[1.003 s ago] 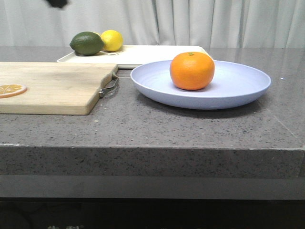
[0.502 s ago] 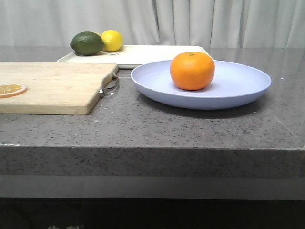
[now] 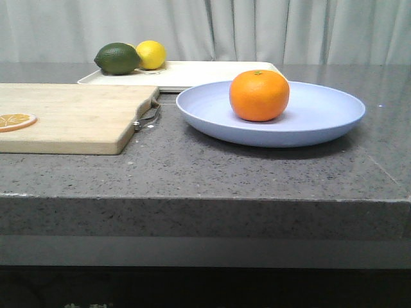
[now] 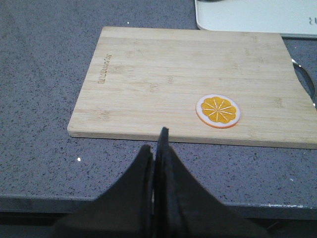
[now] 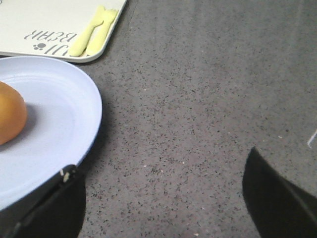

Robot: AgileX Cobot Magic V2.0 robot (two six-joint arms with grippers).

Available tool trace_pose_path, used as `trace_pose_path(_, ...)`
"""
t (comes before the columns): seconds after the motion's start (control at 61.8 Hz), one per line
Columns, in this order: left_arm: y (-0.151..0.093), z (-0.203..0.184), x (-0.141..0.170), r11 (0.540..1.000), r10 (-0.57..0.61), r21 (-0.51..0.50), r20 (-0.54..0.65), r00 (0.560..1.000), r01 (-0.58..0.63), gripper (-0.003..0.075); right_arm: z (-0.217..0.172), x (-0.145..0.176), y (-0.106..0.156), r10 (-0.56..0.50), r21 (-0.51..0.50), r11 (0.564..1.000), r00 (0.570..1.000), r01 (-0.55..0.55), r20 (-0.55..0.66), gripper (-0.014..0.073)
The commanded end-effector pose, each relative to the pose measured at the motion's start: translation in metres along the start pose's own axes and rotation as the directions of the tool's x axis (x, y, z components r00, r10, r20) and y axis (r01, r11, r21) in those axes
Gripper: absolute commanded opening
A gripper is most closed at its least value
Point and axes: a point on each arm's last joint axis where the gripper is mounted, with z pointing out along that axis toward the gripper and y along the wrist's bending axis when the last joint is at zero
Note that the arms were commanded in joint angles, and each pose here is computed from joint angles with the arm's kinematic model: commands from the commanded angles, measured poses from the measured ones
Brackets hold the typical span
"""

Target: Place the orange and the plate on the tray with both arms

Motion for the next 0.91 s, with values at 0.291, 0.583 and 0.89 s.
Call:
trace_pose_path(0.291,0.001,-0.021,0.028,1.0,-0.019,0.023,0.312,0.95,0.013,-0.0018,0.042,-0.042,0.019,0.122,-0.083,0.988,0.985,-0.133,-0.119,0.065)
trace_pose_path(0.583,0.001,-0.017,0.035,1.0,-0.019,0.025,0.331,0.943,0.012,-0.0018,0.114,-0.051,0.029,0.19,-0.084,0.969,0.921,-0.231,-0.339,0.065)
trace_pose_path(0.89,0.001,-0.017,0.035,1.0,-0.017,0.025,0.333,0.943,0.01,-0.0018,0.155,-0.047,0.038,0.223,-0.106,0.949,0.873,-0.295,-0.434,0.0478)
